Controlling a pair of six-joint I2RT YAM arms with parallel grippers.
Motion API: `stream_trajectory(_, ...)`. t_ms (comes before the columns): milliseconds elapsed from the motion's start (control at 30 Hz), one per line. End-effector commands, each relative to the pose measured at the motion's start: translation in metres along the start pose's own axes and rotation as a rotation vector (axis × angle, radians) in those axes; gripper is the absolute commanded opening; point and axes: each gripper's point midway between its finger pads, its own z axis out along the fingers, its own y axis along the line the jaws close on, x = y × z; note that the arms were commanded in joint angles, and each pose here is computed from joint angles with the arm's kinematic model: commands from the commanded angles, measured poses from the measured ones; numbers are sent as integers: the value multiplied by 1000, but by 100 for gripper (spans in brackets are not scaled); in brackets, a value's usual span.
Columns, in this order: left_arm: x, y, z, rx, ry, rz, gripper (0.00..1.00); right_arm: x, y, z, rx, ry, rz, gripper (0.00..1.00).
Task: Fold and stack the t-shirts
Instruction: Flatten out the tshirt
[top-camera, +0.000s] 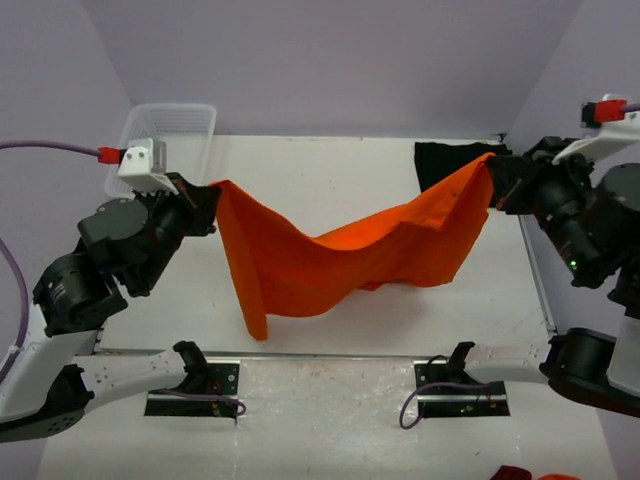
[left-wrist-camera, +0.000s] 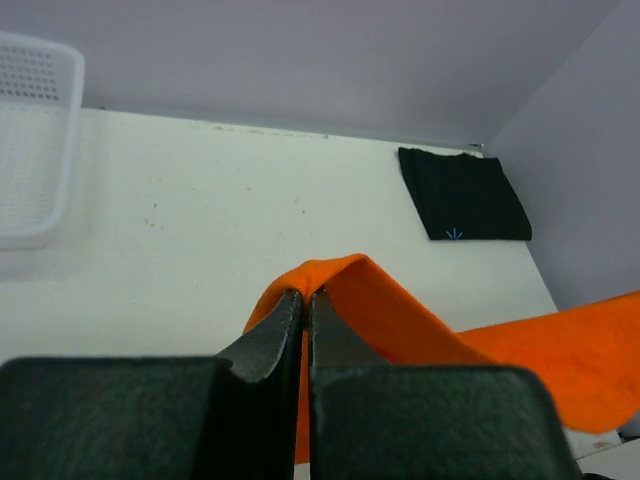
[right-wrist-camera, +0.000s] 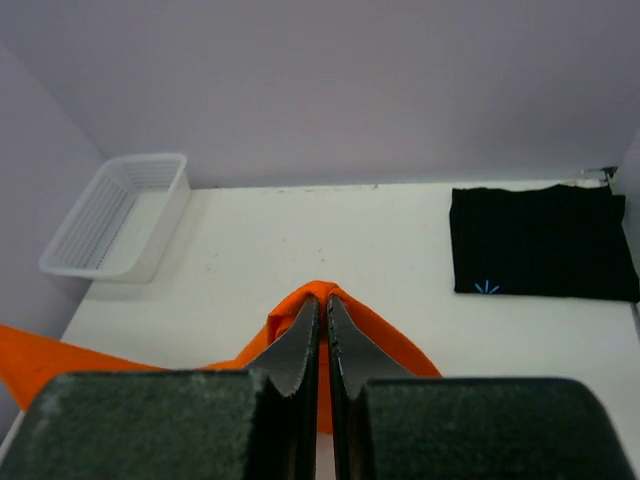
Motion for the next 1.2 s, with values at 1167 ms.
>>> stream_trajectory(1167,-2,38,-18,-124,19,111,0,-52,10,6,-90,-225,-263,0)
